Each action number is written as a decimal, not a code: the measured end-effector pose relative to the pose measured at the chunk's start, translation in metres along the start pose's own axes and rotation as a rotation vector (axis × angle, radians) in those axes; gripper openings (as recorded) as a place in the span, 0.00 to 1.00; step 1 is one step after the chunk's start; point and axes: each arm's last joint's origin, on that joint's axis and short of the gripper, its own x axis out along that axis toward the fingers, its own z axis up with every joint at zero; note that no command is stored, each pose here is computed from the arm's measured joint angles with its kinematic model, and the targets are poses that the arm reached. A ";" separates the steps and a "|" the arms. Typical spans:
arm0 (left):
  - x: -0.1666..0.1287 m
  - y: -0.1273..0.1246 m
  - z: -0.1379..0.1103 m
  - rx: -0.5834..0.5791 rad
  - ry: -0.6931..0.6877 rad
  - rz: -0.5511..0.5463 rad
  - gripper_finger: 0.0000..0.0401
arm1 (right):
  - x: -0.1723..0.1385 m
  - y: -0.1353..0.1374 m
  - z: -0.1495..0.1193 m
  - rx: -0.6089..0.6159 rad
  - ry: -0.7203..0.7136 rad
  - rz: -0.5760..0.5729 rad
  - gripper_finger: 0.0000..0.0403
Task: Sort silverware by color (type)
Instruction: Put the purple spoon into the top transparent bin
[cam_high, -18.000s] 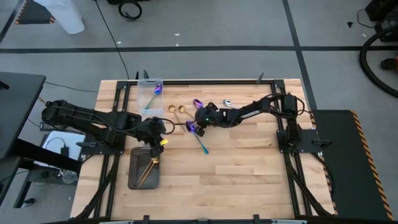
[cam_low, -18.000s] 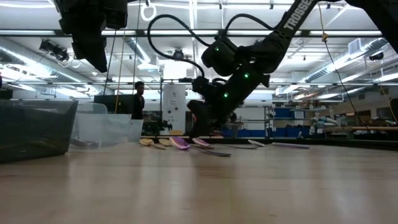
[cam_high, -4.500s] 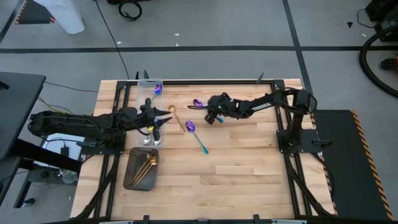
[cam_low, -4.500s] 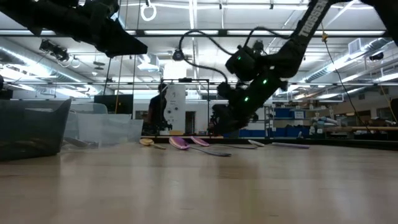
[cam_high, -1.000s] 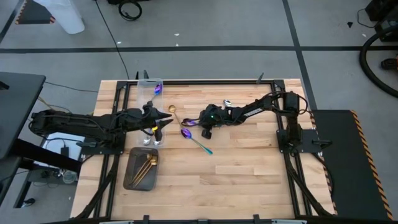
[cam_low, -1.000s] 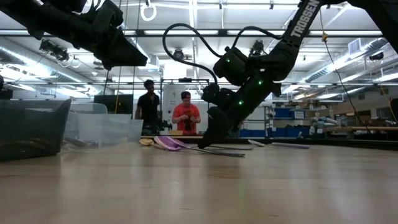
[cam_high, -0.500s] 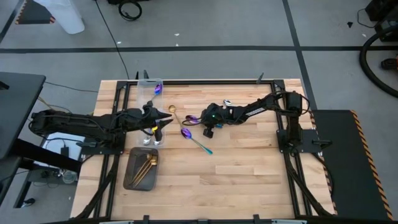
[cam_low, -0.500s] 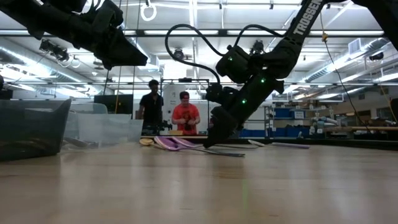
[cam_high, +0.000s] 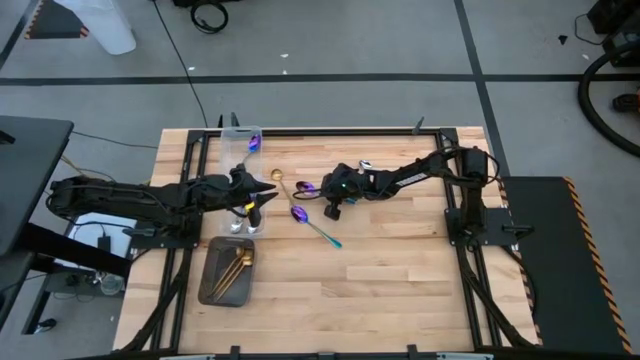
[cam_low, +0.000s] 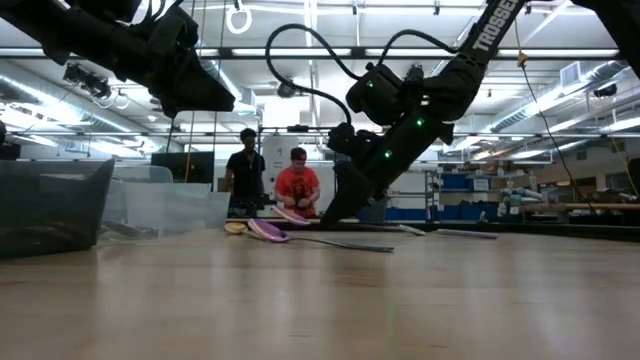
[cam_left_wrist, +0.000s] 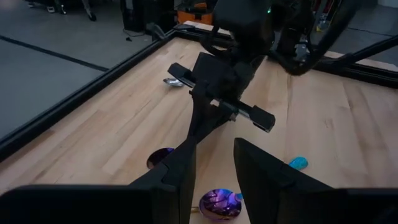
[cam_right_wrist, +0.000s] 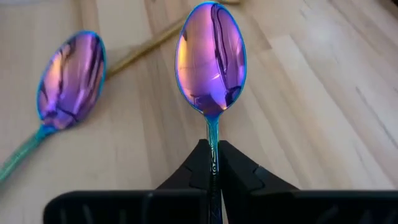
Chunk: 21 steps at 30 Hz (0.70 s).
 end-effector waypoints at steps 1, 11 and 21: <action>0.000 0.000 0.000 -0.008 0.000 0.000 0.29 | -0.001 0.001 0.002 -0.002 0.000 0.004 0.06; 0.000 0.000 0.000 -0.067 0.001 0.001 0.32 | -0.016 0.020 0.046 -0.030 -0.079 -0.064 0.07; 0.003 0.000 0.001 -0.141 -0.017 0.018 0.53 | -0.058 0.055 0.082 -0.108 -0.291 -0.314 0.07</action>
